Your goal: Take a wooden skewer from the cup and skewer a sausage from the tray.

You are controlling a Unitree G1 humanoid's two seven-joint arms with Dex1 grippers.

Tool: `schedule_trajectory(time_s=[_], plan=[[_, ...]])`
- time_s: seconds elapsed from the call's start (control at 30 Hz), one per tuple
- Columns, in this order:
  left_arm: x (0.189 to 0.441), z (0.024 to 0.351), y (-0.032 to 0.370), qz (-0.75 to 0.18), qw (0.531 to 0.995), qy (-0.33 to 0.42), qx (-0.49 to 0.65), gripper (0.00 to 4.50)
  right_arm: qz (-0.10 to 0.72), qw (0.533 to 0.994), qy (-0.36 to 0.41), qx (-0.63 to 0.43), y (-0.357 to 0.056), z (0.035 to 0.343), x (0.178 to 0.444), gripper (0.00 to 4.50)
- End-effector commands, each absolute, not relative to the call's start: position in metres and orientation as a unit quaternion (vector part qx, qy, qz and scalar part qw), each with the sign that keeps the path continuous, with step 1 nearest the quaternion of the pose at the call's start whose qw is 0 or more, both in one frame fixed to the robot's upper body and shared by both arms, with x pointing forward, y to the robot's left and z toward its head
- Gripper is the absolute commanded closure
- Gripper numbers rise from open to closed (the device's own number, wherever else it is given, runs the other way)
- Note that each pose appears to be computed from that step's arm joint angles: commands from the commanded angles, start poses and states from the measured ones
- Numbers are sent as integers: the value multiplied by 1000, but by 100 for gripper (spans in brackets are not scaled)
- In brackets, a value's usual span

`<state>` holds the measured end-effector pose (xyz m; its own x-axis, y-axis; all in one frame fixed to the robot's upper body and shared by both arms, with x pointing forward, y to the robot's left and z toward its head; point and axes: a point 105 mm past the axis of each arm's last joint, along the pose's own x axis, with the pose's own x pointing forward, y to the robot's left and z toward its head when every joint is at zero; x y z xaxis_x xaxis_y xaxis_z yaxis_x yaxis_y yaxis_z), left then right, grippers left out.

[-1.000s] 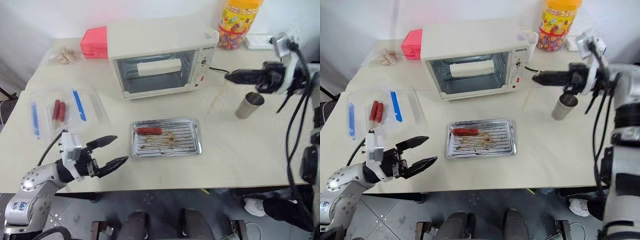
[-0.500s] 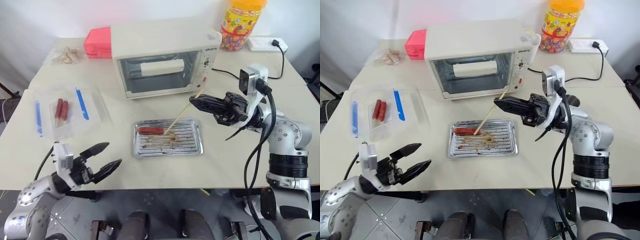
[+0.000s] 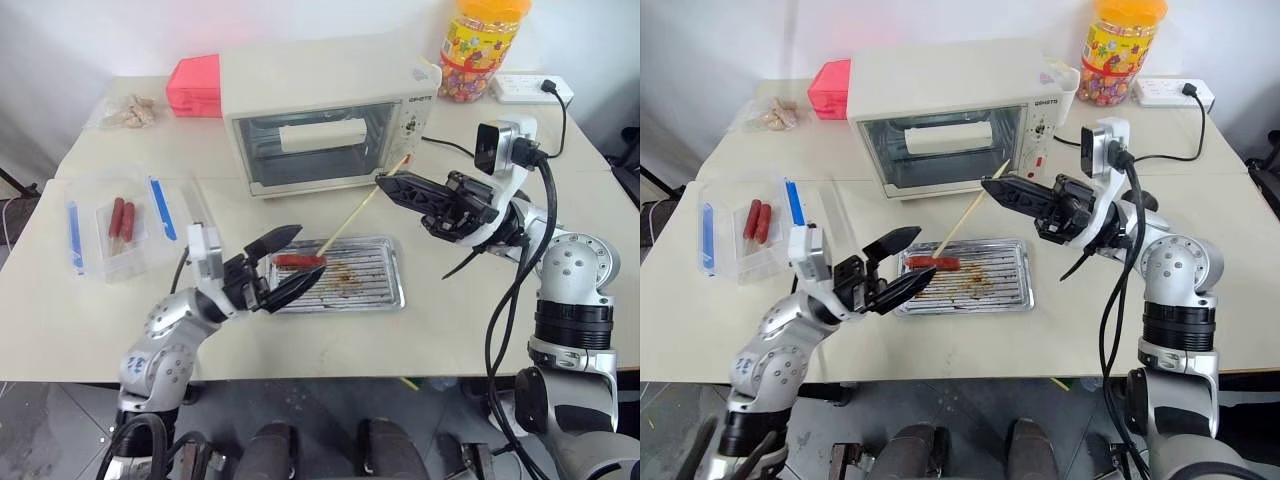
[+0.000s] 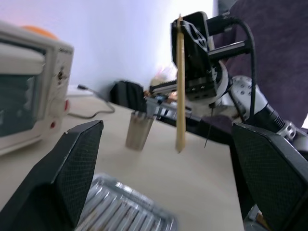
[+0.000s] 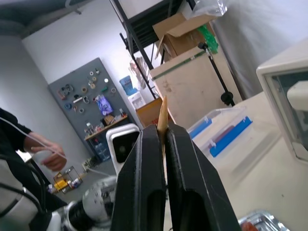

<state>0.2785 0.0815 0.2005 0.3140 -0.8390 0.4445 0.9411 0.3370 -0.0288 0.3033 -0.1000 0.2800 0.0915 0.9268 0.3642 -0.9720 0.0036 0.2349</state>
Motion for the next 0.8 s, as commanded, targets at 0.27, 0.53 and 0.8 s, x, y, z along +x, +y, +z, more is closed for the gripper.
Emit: schedule_trajectory(time_s=[0.27, 0.53, 0.8], plan=[[285, 225, 61, -546, 777, -244, -195, 0, 675, 696, -76, 232, -101, 293, 298, 446], [281, 226, 57, -553, 770, -239, -210, 0, 669, 699, -77, 241, -103, 291, 300, 446], [281, 231, 52, -548, 765, -249, -228, 217, 666, 700, -75, 245, -105, 289, 301, 450]])
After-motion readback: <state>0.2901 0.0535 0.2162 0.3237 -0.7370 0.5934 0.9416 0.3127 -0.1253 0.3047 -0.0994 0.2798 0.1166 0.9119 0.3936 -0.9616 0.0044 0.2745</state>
